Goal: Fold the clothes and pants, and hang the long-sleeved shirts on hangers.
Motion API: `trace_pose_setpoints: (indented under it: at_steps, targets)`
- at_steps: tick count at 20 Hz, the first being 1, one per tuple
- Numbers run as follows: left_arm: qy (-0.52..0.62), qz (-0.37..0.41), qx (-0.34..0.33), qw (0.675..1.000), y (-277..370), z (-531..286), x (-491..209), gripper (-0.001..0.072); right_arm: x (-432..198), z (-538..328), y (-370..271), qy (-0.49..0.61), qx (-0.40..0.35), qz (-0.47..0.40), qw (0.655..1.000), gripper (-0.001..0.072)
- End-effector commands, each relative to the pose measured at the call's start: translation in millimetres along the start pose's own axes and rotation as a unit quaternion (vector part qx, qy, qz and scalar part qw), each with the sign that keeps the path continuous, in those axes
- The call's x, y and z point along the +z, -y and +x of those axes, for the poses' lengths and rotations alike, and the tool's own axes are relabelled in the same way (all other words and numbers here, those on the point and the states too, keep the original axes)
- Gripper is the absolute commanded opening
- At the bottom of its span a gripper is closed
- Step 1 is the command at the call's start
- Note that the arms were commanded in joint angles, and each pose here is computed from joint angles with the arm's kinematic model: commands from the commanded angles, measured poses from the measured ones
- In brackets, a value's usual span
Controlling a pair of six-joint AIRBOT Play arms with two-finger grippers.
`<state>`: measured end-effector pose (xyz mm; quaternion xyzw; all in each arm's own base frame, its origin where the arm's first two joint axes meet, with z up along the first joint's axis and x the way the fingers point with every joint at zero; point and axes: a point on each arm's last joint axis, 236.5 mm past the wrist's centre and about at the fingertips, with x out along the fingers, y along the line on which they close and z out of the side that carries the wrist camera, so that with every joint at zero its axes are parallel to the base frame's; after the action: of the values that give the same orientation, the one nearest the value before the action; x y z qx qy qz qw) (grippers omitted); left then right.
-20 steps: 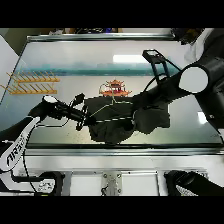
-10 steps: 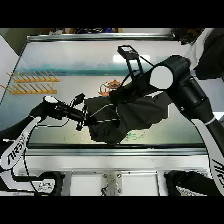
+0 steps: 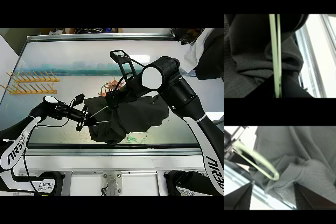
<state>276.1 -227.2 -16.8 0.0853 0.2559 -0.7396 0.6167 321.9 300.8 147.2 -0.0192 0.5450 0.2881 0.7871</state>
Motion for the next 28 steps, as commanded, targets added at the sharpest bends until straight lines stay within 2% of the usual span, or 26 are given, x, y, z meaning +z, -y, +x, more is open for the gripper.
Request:
trace_pose_setpoints:
  at_steps: [1,8,14,19,20,23,27,28]
  targets:
    - [0.001,-0.001,-0.003,1.000,1.2,0.2,0.4,0.0014,-11.4,-3.7,1.4,-0.022,-0.004,-0.017,1.000,0.0553]
    - [0.002,-0.001,-0.006,1.000,2.8,0.1,0.9,0.0013,-17.2,-40.4,8.4,-0.007,-0.001,-0.051,0.999,0.0554]
    - [0.002,-0.001,-0.006,1.000,2.8,0.1,0.9,0.0014,-32.8,-102.9,-2.0,0.008,0.170,-0.155,0.973,0.0555]
    - [0.002,-0.001,-0.006,1.000,2.7,0.1,0.9,0.0014,-27.4,-133.6,43.9,0.048,0.136,-0.108,0.984,0.0556]
    - [0.002,-0.001,-0.006,1.000,2.9,0.1,0.9,0.0014,-27.7,-135.2,49.3,0.052,0.131,-0.129,0.982,0.0556]
    - [0.002,-0.001,-0.006,1.000,2.8,0.1,0.9,0.0014,-28.0,-148.5,67.6,0.092,0.132,-0.203,0.966,0.0555]
    - [0.002,-0.001,-0.006,1.000,2.8,0.1,0.9,0.0014,-47.7,-184.2,93.2,0.215,0.220,-0.227,0.924,0.0555]
    - [0.002,-0.001,-0.007,1.000,3.0,0.1,1.0,0.0014,-57.2,-186.1,110.3,0.246,0.221,-0.219,0.918,0.0556]
